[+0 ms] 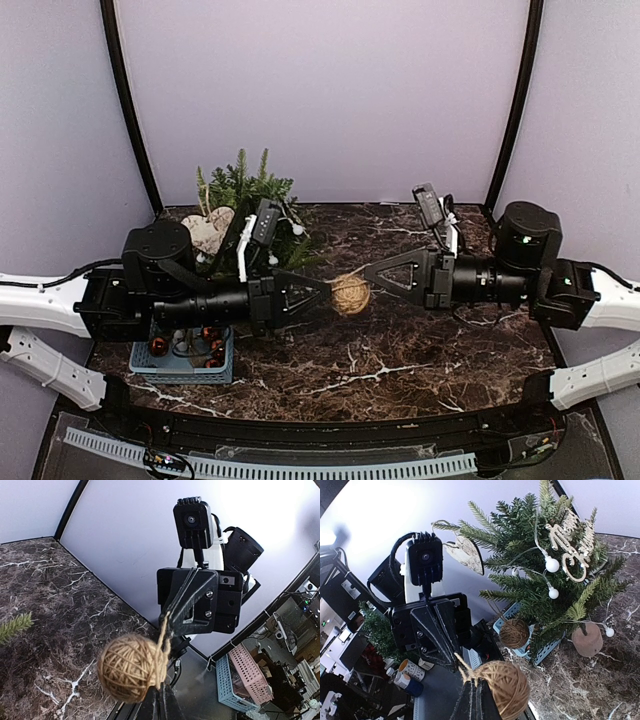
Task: Decorate the small christmas tree
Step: Pass from the left arm to the right
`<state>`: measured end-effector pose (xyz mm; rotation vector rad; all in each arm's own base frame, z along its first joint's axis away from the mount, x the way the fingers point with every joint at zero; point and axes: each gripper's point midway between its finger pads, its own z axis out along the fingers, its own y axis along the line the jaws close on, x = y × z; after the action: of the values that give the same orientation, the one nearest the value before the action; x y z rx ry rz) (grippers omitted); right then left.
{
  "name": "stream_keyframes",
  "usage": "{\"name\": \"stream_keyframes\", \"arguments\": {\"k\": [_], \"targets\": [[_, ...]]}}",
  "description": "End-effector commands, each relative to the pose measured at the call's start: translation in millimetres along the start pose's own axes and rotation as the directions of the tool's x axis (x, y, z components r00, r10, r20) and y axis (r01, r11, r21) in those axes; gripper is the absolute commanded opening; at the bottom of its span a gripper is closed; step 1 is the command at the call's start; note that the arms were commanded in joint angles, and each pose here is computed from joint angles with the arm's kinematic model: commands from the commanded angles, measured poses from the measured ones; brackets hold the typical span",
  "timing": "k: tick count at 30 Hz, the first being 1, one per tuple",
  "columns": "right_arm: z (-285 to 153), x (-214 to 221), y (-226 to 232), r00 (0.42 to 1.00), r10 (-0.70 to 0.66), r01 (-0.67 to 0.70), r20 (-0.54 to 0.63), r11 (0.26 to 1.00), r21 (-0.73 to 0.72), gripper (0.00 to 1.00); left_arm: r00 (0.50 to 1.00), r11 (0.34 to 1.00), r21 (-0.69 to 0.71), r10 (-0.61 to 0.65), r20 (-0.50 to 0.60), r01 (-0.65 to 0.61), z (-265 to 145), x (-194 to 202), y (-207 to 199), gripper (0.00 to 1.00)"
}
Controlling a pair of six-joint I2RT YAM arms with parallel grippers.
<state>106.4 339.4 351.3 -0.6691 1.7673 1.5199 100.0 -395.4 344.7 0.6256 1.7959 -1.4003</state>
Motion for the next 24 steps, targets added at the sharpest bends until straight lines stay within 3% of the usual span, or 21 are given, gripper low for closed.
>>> {"name": "stream_keyframes", "arguments": {"k": [1, 18, 20, 24], "targets": [[5.0, -2.3, -12.1, 0.999, 0.050, -0.051, 0.016, 0.998, 0.027, 0.00, 0.999, 0.997, -0.067, -0.039, 0.023, 0.041, -10.3, 0.1, 13.2, 0.00], [21.4, 1.7, -39.4, 0.984, 0.177, -0.178, 0.018, 0.983, 0.053, 0.00, 0.999, 0.983, -0.181, -0.031, -0.036, 0.024, -2.6, 13.8, 34.5, 0.03], [21.0, 1.7, -42.5, 0.983, 0.182, -0.183, 0.019, 0.981, 0.071, 0.00, 0.999, 0.983, -0.182, -0.025, -0.042, 0.017, 0.0, 13.5, 33.7, 0.07], [20.2, 0.4, -49.0, 0.981, 0.191, -0.193, 0.027, 0.976, 0.099, 0.00, 0.999, 0.982, -0.187, -0.019, -0.046, 0.010, 0.9, 15.4, 35.4, 0.23]]}}
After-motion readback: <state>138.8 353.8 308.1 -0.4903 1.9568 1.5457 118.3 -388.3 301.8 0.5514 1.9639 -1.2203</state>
